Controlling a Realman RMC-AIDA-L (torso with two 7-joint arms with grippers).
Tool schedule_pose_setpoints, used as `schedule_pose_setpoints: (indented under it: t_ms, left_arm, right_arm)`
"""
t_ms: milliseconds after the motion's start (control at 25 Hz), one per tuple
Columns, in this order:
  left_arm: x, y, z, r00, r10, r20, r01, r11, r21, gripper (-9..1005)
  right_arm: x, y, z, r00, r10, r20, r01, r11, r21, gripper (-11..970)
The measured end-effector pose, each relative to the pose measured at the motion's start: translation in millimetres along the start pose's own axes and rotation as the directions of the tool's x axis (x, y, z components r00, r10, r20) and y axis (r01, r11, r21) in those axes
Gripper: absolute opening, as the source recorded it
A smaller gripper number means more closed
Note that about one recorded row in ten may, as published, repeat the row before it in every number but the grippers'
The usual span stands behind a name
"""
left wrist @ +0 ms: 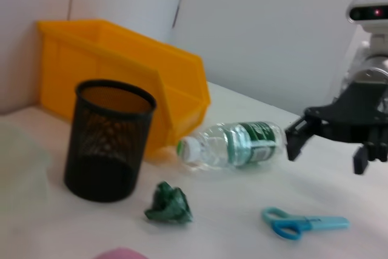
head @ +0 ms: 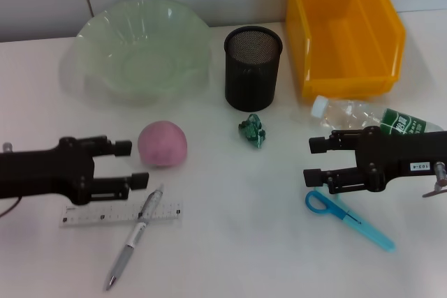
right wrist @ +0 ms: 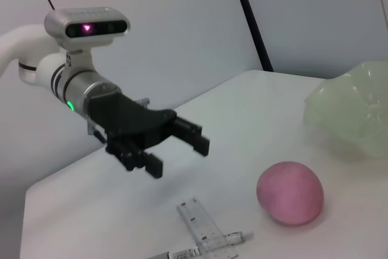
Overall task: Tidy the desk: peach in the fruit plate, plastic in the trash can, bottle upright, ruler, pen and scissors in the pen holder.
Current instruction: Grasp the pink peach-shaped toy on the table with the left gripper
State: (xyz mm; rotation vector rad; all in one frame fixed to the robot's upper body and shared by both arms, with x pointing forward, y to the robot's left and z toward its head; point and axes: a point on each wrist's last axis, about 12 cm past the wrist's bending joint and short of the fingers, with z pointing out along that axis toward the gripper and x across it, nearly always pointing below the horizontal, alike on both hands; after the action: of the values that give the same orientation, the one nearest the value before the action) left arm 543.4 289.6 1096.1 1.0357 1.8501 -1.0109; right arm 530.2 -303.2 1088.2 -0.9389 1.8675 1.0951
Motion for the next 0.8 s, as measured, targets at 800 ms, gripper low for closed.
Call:
schedule_pose_setpoints:
  t_ms: [800]
  left_arm:
    - [-58.8, 29.3, 56.6, 0.932, 0.227, -0.283, -0.262, 0.961, -0.092, 705]
  right_arm:
    - [-0.4, -0.3, -0.5, 1.000, 0.000, -0.004, 0.000, 1.000, 0.000, 790]
